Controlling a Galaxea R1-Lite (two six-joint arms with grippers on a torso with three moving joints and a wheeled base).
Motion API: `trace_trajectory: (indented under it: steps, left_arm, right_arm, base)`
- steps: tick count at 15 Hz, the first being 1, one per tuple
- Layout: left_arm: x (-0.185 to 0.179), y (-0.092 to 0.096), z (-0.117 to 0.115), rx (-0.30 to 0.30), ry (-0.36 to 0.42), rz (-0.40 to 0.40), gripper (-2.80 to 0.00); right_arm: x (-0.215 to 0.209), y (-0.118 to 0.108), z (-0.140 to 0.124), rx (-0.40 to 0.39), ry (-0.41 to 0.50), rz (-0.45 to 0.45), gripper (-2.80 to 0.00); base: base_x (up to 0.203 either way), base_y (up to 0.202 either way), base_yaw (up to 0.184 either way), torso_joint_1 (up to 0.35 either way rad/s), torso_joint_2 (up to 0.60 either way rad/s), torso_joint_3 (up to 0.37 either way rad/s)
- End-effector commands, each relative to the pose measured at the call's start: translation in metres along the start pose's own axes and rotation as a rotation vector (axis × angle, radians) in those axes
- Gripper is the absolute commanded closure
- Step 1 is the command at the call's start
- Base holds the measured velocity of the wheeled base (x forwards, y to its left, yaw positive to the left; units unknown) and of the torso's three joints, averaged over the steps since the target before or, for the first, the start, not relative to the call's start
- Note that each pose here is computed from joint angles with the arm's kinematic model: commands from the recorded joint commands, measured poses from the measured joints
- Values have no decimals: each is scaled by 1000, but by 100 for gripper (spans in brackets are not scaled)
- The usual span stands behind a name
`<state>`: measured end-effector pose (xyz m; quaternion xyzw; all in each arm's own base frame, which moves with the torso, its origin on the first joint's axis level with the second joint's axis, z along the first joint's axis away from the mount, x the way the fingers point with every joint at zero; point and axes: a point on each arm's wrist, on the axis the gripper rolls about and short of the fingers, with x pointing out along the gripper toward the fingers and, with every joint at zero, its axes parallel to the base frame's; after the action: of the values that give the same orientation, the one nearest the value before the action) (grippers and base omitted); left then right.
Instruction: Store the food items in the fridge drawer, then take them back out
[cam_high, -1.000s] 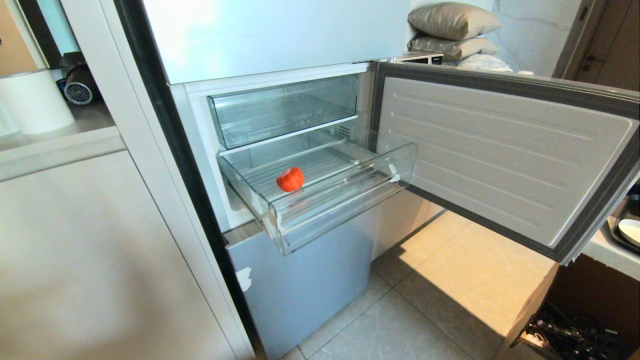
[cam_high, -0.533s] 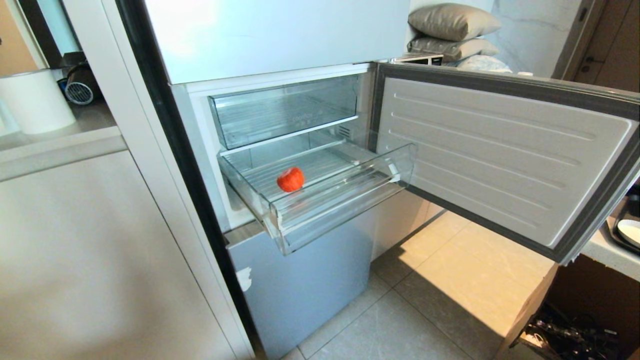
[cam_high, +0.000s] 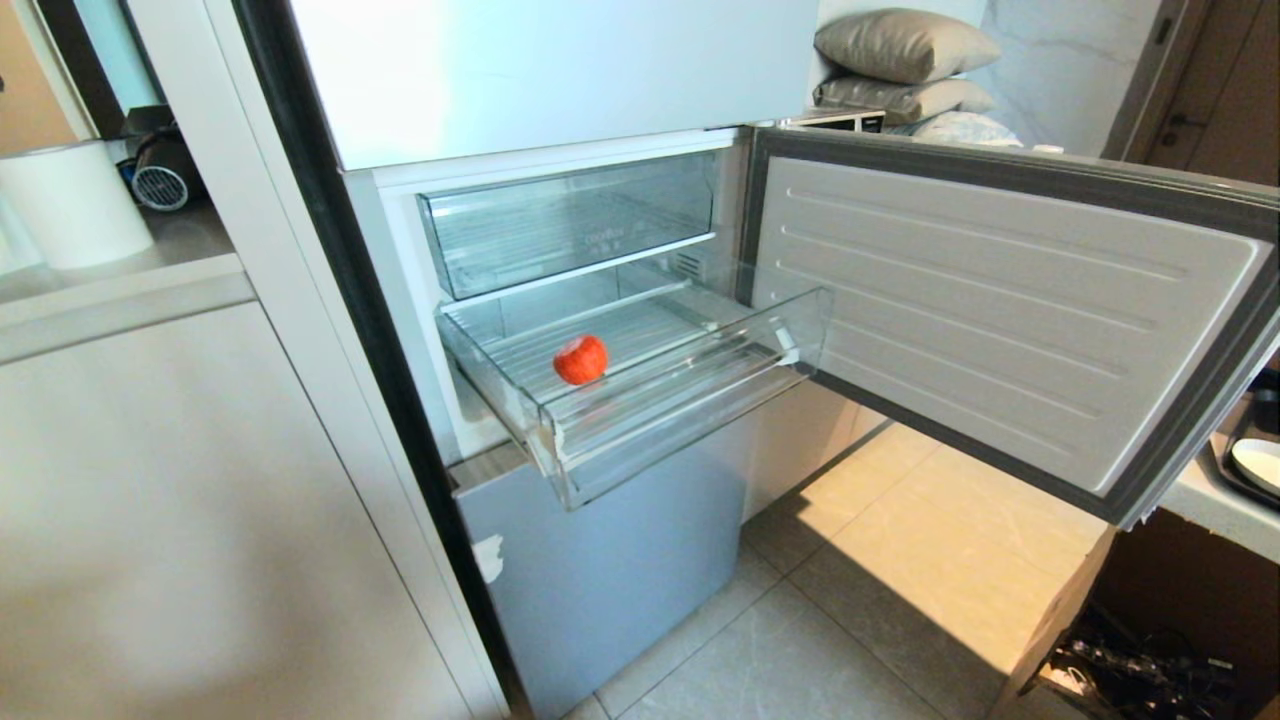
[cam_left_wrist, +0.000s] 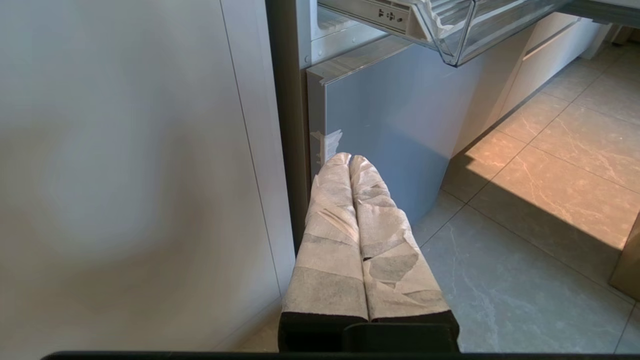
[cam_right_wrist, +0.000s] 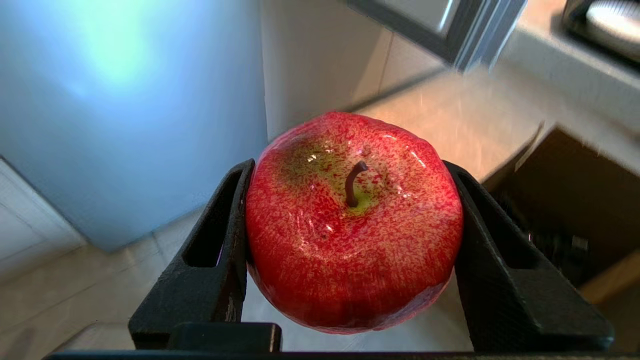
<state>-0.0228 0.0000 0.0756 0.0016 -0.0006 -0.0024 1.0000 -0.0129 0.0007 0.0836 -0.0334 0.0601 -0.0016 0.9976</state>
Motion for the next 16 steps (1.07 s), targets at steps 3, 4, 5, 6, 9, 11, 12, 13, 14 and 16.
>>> trace_trajectory:
  steps: [3,4,5,6,9,11,12,13,14,16]
  left_arm:
    - [0,0,0,0,1,0,0]
    - [0,0,0,0,1,0,0]
    - [0,0,0,0,1,0,0]
    - [0,0,0,0,1,0,0]
    - [0,0,0,0,1,0,0]
    - [0,0,0,0,1,0,0]
    - [0,0,0,0,1,0,0]
    - [0,0,0,0,1,0,0]
    - [0,0,0,0,1,0,0]
    - [0,0,0,0,1,0,0]
  right_arm:
    - [-9,0,-10,-1,-109,-3,0]
    - [-9,0,-10,10,-109,-1,0]
    - [-9,0,-10,7,-108,-2,0]
    - [-9,0,-10,8,-109,-3,0]
    - [-9,0,-10,11,-108,-16,0]
    - [-9,0,-10,13,-108,-17,0]
    - [-9,0,-10,14,-107,-16,0]
    - [-9,0,-10,14,-108,-17,0]
    - [-9,0,-10,16,-108,-19,0]
    - [-9,0,-10,16,-107,-18,0]
  base:
    - [0,0,0,0,0,0]
    - [0,0,0,0,0,0]
    - [0,0,0,0,0,0]
    - [0,0,0,0,0,0]
    - [2,-1,21,2,-1,2]
    - [4,-5,144,9,3,4]
    - [3,-3,185,1,2,4]
    - [4,-7,176,4,2,0]
    - [5,-3,185,1,5,5]
    - [3,-8,177,4,2,2]
